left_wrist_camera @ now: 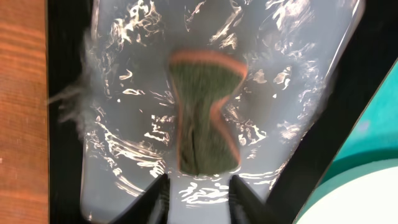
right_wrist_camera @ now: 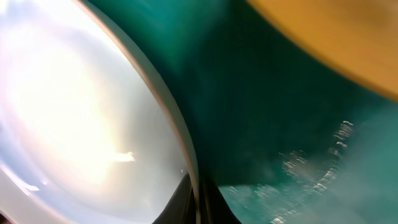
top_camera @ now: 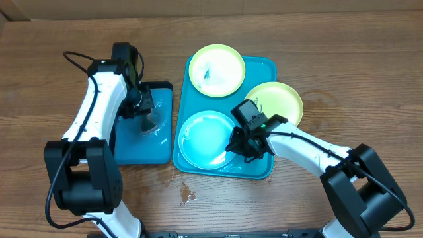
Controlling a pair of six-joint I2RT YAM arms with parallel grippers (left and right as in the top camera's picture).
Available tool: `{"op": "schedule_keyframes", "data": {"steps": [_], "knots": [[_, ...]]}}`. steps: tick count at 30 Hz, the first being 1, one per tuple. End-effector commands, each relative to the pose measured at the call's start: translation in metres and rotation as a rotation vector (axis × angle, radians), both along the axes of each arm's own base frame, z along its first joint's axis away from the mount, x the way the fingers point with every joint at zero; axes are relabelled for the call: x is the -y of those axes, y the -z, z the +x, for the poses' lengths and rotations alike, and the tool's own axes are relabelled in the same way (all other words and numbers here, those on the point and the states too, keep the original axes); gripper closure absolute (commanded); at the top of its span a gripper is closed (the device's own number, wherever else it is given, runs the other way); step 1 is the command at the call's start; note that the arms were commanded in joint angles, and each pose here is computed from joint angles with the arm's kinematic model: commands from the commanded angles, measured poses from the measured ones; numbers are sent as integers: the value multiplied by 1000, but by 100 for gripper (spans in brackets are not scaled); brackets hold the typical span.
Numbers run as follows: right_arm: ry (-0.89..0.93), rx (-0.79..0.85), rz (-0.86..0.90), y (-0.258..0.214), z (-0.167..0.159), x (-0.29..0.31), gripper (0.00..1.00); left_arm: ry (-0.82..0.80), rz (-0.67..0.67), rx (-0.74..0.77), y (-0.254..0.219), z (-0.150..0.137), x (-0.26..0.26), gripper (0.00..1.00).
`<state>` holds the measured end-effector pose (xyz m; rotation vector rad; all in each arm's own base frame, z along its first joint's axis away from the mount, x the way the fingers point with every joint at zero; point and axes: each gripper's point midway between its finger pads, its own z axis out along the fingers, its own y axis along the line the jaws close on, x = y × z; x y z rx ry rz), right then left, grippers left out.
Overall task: Clean dirty plates on tray and stack at the side
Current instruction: 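Return the sponge to the black tray with the left gripper, then lift the front plate with the right gripper and tilt it over the sponge tray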
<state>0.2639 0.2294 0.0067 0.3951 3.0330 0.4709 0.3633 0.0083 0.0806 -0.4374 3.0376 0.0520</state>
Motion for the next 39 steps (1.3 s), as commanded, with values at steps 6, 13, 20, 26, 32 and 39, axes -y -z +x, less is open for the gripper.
{"op": "schedule_keyframes", "data": {"steps": [6,13,20,26,32,39], "knots": [[-283,229,-99,-89,49,-8,96,-34,-140,180,-89,23,-7,46],[-319,479,-32,-177,94,-43,96,-54,-271,491,-210,23,-15,26],[-322,761,61,-214,122,-110,96,-24,-259,664,-271,-5,-10,18],[-283,910,-51,-201,129,-148,96,-14,-239,733,-296,-26,-7,5],[-352,1048,-235,-206,118,-162,96,-18,-213,759,-304,-35,-9,0],[-403,1216,-519,-235,95,-164,96,-18,-213,762,-305,-35,-9,0]]}}
